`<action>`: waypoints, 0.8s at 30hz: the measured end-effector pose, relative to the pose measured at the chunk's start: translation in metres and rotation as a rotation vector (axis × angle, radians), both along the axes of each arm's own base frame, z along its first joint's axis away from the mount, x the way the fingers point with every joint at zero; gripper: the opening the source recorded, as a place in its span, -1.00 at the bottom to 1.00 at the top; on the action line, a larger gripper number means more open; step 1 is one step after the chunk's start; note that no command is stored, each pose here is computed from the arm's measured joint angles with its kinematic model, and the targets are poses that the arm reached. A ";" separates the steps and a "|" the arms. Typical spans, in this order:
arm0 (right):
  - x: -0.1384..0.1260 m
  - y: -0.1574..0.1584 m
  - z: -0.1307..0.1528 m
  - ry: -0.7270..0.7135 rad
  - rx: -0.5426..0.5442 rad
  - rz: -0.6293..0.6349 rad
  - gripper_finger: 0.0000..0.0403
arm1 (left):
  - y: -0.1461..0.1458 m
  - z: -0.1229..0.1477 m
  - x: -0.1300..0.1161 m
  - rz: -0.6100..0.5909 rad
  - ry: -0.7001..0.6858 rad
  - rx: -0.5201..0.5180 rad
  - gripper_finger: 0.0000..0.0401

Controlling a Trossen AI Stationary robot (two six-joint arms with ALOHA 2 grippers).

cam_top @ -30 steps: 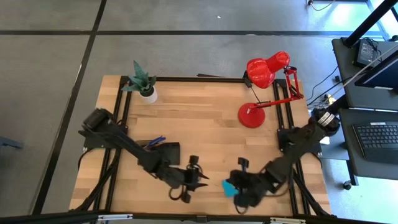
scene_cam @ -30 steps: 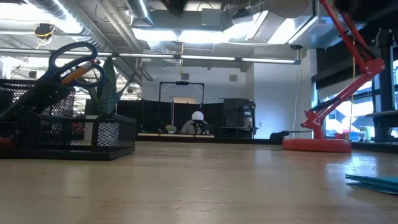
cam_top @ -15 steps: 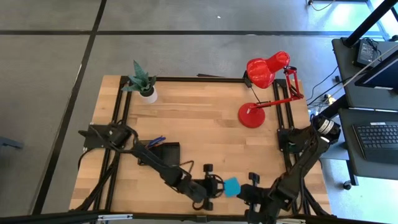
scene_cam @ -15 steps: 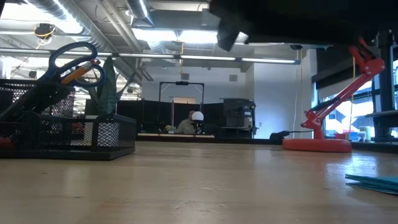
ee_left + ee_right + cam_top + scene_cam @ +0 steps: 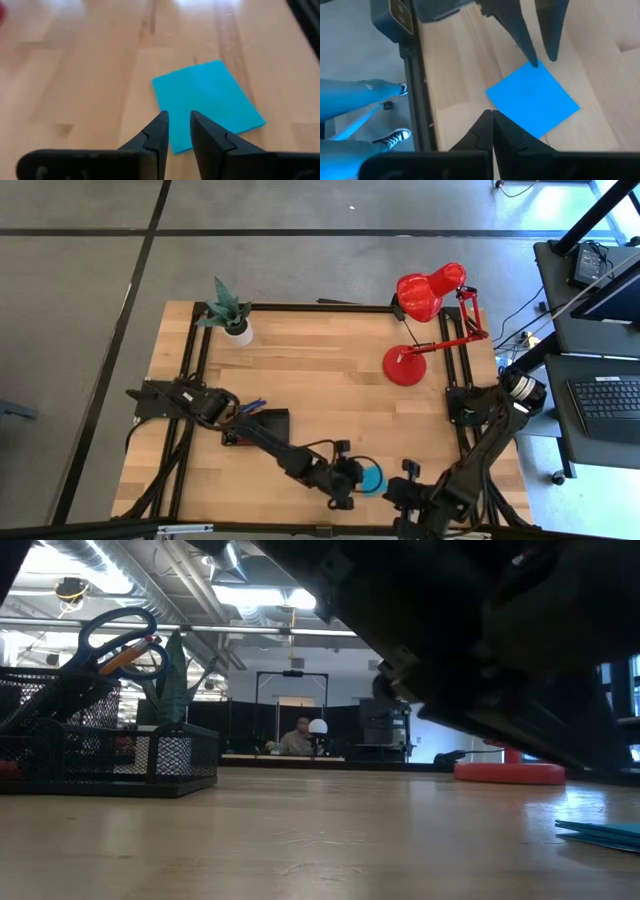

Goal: Pick and place office supplies into organizer
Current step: Put the blue sticky note into the right compartment of the desk organizer

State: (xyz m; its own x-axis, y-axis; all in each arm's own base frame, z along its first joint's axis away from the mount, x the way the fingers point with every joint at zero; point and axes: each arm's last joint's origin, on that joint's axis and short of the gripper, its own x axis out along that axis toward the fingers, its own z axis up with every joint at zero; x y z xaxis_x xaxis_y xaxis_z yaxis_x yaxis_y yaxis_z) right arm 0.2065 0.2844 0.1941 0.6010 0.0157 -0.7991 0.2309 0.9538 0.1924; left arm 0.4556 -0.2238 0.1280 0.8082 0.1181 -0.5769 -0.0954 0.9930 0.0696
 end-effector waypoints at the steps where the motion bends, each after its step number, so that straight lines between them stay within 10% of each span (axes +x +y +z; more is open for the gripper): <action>1: 0.000 0.001 -0.002 0.005 -0.003 0.001 -0.96 | 0.001 0.000 0.001 -0.014 0.008 -0.015 -0.65; 24: 0.006 0.010 -0.044 0.069 -0.073 0.008 -0.96 | 0.012 -0.020 0.007 -0.077 0.086 -0.084 -0.80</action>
